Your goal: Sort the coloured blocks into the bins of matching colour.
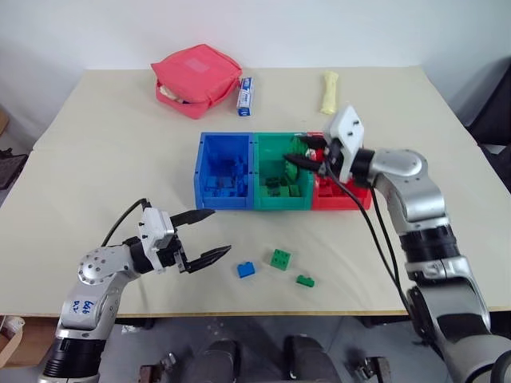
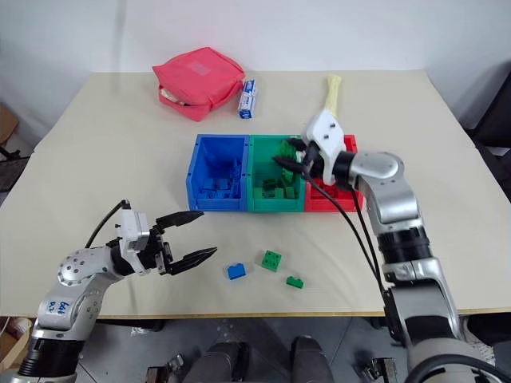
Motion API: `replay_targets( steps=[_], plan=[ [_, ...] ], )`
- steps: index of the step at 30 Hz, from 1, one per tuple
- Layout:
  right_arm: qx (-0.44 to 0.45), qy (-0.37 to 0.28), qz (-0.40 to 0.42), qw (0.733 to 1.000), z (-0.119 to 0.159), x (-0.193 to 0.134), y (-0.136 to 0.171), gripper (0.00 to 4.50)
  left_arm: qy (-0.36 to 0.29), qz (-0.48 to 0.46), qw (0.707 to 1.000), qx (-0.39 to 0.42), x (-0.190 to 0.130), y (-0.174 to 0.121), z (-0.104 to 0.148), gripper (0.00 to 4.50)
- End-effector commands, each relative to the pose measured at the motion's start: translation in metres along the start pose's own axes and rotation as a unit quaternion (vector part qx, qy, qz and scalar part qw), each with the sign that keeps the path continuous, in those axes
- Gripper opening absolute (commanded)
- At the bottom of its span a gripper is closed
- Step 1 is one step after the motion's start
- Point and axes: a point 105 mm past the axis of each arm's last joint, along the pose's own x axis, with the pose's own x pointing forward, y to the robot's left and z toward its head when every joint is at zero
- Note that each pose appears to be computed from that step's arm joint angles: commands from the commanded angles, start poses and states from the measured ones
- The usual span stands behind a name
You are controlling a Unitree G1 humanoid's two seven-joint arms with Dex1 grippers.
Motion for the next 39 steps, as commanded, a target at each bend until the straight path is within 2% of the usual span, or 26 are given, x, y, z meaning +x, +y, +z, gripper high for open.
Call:
replay_targets(
  steps=[1, 3, 7, 8, 10, 13, 16, 19, 22, 25, 28, 30, 33, 39],
  plan=[
    [0.016, 0.009, -0.009, 1.0, 0.001, 0.007, -0.005, 2.23, 0.01, 0.007, 1.0, -0.001, -0.006, -0.003, 0.003, 4.5],
    [0.007, 0.005, 0.007, 1.0, 0.003, 0.009, -0.001, 2.8, 0.01, 0.013, 1.0, 0.009, -0.009, -0.002, 0.004, 4.5],
    [-0.005, 0.008, 0.012, 1.0, 0.0, 0.005, -0.001, 4.24, 0.009, 0.025, 0.999, 0.02, -0.014, 0.003, 0.005, 4.5],
    [-0.007, 0.01, 0.014, 1.0, -0.001, 0.003, -0.001, 4.47, 0.009, 0.026, 0.999, 0.022, -0.014, 0.004, 0.006, 4.5],
    [-0.008, 0.006, 0.031, 0.999, -0.003, -0.009, 0.002, 4.47, 0.014, 0.021, 0.999, 0.044, -0.013, 0.004, 0.005, 4.5],
    [0.004, -0.031, 0.098, 0.995, 0.004, -0.042, 0.022, 4.47, 0.019, -0.009, 0.998, 0.058, -0.008, -0.001, 0.002, 4.5],
    [-0.006, -0.017, 0.121, 0.993, -0.007, -0.073, 0.034, 4.47, 0.029, -0.055, 0.996, 0.062, -0.004, -0.011, -0.004, 4.5],
    [-0.019, 0.023, 0.132, 0.991, -0.022, -0.103, 0.043, 4.47, 0.038, -0.108, 0.991, 0.065, 0.002, -0.025, -0.011, 4.5],
    [-0.005, 0.092, 0.144, 0.985, -0.042, -0.142, 0.05, 4.47, 0.025, -0.141, 0.988, 0.052, 0.012, -0.032, -0.01, 4.5],
    [0.004, 0.125, 0.139, 0.982, -0.05, -0.163, 0.053, 4.47, 0.025, -0.157, 0.986, 0.048, 0.015, -0.037, -0.011, 4.5],
    [0.008, 0.196, 0.091, 0.976, -0.077, -0.21, 0.047, 4.47, 0.022, -0.195, 0.98, 0.024, 0.021, -0.046, -0.008, 4.5],
    [-0.012, 0.239, 0.115, 0.964, -0.091, -0.23, 0.058, 4.47, 0.027, -0.217, 0.975, 0.029, 0.017, -0.05, -0.007, 4.5],
    [-0.009, 0.237, 0.126, 0.963, -0.092, -0.232, 0.068, 4.47, 0.034, -0.228, 0.973, 0.027, 0.009, -0.048, -0.006, 4.5],
    [0.016, 0.178, 0.174, 0.968, -0.082, -0.191, 0.098, 4.47, 0.044, -0.215, 0.975, 0.037, 0.005, -0.041, -0.006, 4.5]
  ],
)
